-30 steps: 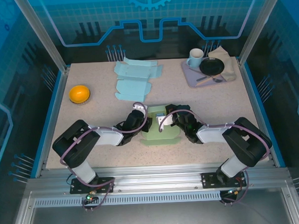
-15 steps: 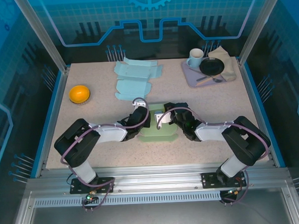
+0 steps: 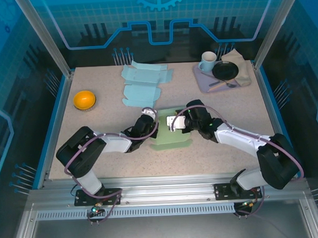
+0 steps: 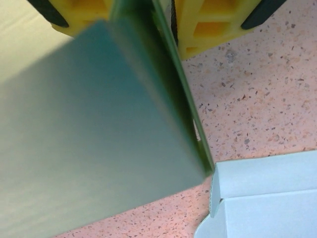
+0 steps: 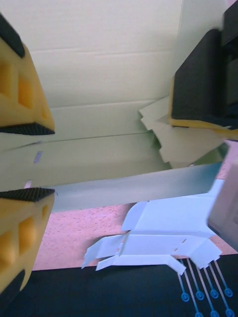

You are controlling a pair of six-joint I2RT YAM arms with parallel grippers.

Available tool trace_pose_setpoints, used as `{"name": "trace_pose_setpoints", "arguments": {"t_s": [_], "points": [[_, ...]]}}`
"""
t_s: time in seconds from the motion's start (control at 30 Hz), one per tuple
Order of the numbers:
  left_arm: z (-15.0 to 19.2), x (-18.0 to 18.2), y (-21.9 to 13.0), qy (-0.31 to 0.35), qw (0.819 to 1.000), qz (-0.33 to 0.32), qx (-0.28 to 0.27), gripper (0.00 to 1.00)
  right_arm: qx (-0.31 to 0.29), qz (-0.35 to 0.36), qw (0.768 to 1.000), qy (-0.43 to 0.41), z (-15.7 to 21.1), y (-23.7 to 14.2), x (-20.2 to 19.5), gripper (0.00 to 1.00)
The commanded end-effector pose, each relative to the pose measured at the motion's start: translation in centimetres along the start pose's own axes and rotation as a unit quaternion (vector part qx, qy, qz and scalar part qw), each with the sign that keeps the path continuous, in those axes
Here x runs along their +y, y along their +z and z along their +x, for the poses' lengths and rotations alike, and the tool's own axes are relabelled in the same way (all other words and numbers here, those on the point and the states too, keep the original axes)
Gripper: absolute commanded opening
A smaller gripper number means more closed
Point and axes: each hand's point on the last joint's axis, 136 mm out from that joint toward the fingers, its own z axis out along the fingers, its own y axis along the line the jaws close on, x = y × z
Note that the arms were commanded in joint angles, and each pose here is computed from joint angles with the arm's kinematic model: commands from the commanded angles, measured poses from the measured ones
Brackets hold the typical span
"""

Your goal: Fold the paper box

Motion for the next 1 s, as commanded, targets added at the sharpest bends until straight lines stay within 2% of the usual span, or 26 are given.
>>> {"name": "trace_pose_setpoints", "arguments": {"t_s": [0.0,0.1,0.2,0.33,0.57,0.63,0.7,0.77,0.8,0.87,0.97], "points": [[-0.4,-0.3,-0.5,0.028,0.999,0.018,-0.010,0.21,-0.031,-0.061,0.993,0.099,-1.6,-2.4,0.5,0.41],[-0.4,-0.3,-0.7,0.036,0.999,0.023,-0.010,0.21,-0.050,-0.053,0.981,0.181,-3.0,-3.8,-2.1,0.47],[-0.4,-0.3,-0.7,0.048,0.999,0.025,-0.009,0.20,-0.013,-0.034,0.962,0.270,-1.7,-3.1,-4.7,0.46],[-0.7,-0.2,-0.4,0.048,0.999,0.023,-0.009,0.20,0.023,-0.049,0.937,0.345,0.2,-0.8,-6.2,0.46],[-0.8,0.0,0.0,0.037,0.999,0.017,-0.007,0.20,0.079,-0.083,0.868,0.484,5.5,3.3,-7.5,0.44],[-1.1,0.8,-0.2,0.007,1.000,0.010,0.000,0.21,0.065,-0.071,0.880,0.465,5.2,3.2,-7.8,0.45],[-1.4,2.0,-0.8,-0.045,0.999,0.016,0.015,0.23,0.034,-0.063,0.914,0.401,4.7,3.1,-7.8,0.44],[-2.0,3.4,-1.7,-0.111,0.993,0.032,0.032,0.24,-0.006,-0.086,0.951,0.297,4.2,3.3,-7.3,0.44],[-2.3,3.9,-2.2,-0.133,0.990,0.041,0.034,0.25,-0.013,-0.104,0.959,0.263,4.3,3.6,-7.2,0.44],[-2.9,3.9,-3.2,-0.152,0.986,0.062,0.033,0.27,-0.007,-0.139,0.966,0.218,5.0,4.4,-7.9,0.43],[-3.8,3.4,-4.4,-0.150,0.985,0.076,0.032,0.28,0.024,-0.190,0.963,0.190,6.5,6.1,-8.6,0.43]]}}
